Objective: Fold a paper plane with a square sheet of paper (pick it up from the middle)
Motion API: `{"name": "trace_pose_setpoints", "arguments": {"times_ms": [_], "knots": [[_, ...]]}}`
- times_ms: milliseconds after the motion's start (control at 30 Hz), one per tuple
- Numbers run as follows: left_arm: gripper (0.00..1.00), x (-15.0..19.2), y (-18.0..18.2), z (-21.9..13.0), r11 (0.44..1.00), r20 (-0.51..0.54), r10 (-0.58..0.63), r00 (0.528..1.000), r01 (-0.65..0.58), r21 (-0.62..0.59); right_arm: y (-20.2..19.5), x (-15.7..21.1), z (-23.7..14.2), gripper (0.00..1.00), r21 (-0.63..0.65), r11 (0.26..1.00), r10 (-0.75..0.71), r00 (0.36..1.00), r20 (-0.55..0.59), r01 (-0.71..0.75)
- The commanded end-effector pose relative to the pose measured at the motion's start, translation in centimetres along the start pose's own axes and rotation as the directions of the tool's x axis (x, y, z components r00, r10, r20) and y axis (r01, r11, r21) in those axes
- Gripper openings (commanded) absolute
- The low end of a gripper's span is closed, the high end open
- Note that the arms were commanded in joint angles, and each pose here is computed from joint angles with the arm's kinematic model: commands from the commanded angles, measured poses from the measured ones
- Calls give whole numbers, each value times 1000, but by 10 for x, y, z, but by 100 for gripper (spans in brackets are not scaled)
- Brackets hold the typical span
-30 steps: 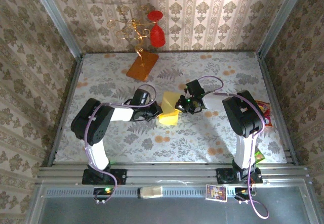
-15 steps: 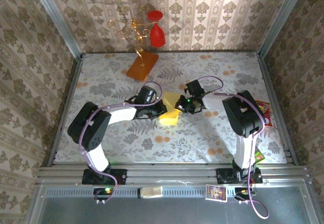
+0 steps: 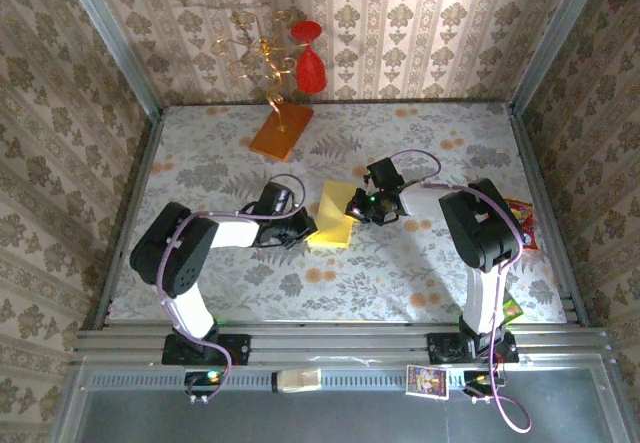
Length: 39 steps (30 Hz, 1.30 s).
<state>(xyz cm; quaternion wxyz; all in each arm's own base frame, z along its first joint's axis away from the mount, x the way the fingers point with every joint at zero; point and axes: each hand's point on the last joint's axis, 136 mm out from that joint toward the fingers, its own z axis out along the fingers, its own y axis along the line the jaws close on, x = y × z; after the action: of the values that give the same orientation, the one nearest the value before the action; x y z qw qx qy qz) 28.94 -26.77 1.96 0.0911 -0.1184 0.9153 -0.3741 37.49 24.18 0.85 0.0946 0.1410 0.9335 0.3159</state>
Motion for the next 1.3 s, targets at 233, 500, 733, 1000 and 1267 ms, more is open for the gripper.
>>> {"name": "trace_pose_setpoints", "arguments": {"times_ms": [233, 500, 733, 1000, 1267], "knots": [[0, 7, -11, -28, 998, 13, 57, 998, -57, -37, -123, 36, 10, 5, 423, 902, 113, 993, -45, -84], [0, 22, -20, 7, 999, -58, 47, 997, -47, -2, -123, 37, 10, 5, 423, 903, 112, 993, -46, -82], [0, 25, 30, -1, 995, -22, -23, 999, 21, -100, -123, 35, 10, 5, 424, 902, 104, 993, -47, -74], [0, 20, 37, -37, 993, 35, -19, 999, 23, -116, -107, 23, 7, 5, 395, 918, 49, 997, -52, -25], [11, -13, -13, -58, 991, 119, 128, 985, -124, -40, -28, 34, 7, 7, 145, 968, -181, 970, -161, 205]]}}
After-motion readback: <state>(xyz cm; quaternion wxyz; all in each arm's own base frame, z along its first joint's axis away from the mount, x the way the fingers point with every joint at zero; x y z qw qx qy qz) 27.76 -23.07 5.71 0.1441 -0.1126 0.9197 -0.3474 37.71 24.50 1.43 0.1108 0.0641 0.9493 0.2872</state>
